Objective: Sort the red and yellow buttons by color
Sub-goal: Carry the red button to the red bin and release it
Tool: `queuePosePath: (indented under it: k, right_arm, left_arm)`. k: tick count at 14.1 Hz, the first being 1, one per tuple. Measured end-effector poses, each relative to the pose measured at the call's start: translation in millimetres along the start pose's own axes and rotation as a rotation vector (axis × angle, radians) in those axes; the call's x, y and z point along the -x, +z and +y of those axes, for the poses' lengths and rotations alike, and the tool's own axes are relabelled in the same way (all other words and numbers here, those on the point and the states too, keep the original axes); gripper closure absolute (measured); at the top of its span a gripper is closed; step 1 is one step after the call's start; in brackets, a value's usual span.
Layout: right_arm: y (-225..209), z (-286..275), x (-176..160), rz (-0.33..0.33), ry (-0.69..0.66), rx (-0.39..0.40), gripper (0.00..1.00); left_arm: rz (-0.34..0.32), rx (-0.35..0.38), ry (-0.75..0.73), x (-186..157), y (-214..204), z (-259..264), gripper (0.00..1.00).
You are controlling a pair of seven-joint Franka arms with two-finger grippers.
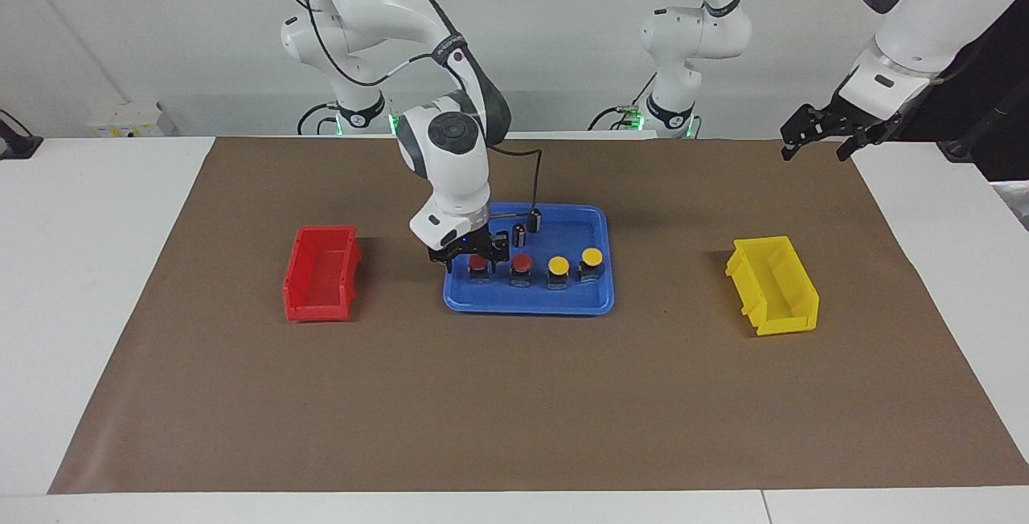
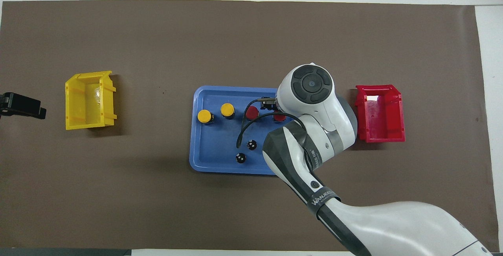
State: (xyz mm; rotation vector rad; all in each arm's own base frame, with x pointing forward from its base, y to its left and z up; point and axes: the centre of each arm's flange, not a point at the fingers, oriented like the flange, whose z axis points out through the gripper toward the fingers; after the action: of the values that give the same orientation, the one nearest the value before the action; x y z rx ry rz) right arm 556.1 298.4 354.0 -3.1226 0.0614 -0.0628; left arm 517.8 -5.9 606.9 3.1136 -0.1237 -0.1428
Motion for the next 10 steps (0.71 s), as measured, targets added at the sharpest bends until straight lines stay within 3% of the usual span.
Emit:
queuePosePath:
  k: [7,9,10]
  right_arm:
    - [8.4,-13.0,17.3,-0.021,-0.032,0.008,0.20]
    - [9.3,-12.7,18.3,-0.023,-0.033,0.010,0.24]
    - [9.1,-12.1,18.3,-0.023,-0.032,0.010,0.32]
  left_arm:
    - [0.019,0.000,-0.021,-1.4,-0.8,-11.2,0.00]
    - [0.029,0.000,-0.020,-2.6,-1.3,-11.2,0.00]
    - [0.034,-0.001,-0.020,-3.1,-1.6,-11.0,0.00]
